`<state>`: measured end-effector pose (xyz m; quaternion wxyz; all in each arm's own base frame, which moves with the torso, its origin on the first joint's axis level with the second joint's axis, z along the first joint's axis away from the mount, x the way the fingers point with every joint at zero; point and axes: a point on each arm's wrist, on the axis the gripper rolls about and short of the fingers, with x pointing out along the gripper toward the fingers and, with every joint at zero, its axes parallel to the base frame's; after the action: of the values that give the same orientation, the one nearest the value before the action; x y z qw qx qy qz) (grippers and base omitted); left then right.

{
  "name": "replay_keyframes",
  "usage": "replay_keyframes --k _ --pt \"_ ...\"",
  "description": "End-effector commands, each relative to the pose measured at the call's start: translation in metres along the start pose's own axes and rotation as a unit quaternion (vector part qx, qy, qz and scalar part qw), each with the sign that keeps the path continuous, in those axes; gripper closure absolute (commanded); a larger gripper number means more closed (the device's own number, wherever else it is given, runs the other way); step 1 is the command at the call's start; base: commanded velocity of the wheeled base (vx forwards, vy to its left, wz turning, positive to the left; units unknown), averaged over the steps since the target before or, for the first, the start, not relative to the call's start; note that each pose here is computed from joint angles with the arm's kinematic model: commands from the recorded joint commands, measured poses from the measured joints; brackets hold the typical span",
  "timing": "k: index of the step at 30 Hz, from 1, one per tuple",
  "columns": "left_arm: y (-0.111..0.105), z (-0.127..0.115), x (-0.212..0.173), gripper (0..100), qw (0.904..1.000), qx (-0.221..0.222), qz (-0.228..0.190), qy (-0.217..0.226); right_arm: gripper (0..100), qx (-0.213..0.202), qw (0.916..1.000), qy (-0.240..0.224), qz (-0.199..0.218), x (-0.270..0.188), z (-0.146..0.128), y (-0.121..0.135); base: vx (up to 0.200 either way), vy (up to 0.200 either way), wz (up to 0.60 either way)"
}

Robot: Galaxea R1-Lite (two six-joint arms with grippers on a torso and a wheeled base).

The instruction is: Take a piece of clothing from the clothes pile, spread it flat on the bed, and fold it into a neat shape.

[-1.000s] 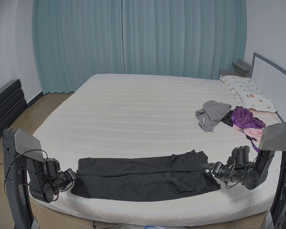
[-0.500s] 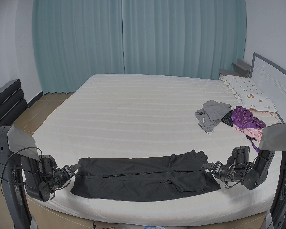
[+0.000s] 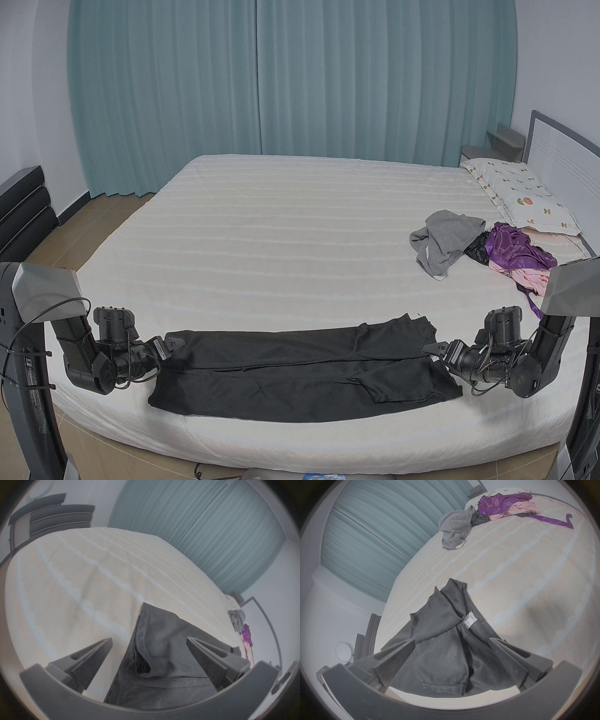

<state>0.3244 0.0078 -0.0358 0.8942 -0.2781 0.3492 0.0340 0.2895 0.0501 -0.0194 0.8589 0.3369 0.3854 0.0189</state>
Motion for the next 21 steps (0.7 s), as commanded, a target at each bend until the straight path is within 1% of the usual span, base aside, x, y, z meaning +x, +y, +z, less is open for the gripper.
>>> replay_keyframes --k 1,2,3,13,14,21 --pt "-0.0027 -0.0099 0.0170 0 0.9988 0.045 0.000 0.017 0 0.001 1.0000 0.004 -0.002 0.0016 -0.0011 -0.0012 0.000 0.000 0.00" --pt "-0.0027 -0.0099 0.0170 0 0.9988 0.045 0.000 0.017 0 0.001 1.0000 0.004 -0.002 0.0016 -0.0011 -0.0012 0.000 0.000 0.00" --pt "-0.0020 -0.0118 0.0171 0 0.9979 0.061 0.003 0.020 0 0.000 1.0000 0.004 -0.002 0.0015 -0.0016 -0.0010 0.000 0.000 0.00" --pt "-0.0020 -0.0117 0.0214 0 0.9975 0.068 0.002 0.019 0 0.000 1.0000 0.004 -0.002 0.0015 -0.0016 -0.0010 0.000 0.000 0.00" --pt "-0.0019 -0.0118 0.0219 100 0.9975 0.068 0.002 0.019 0 0.000 1.0000 0.004 -0.002 0.0015 -0.0016 -0.0010 0.000 0.000 0.00" --pt "-0.0040 -0.0144 0.0212 100 0.9972 0.071 0.000 0.023 0 0.000 1.0000 0.005 -0.003 0.0013 -0.0020 -0.0014 0.000 0.000 0.00"
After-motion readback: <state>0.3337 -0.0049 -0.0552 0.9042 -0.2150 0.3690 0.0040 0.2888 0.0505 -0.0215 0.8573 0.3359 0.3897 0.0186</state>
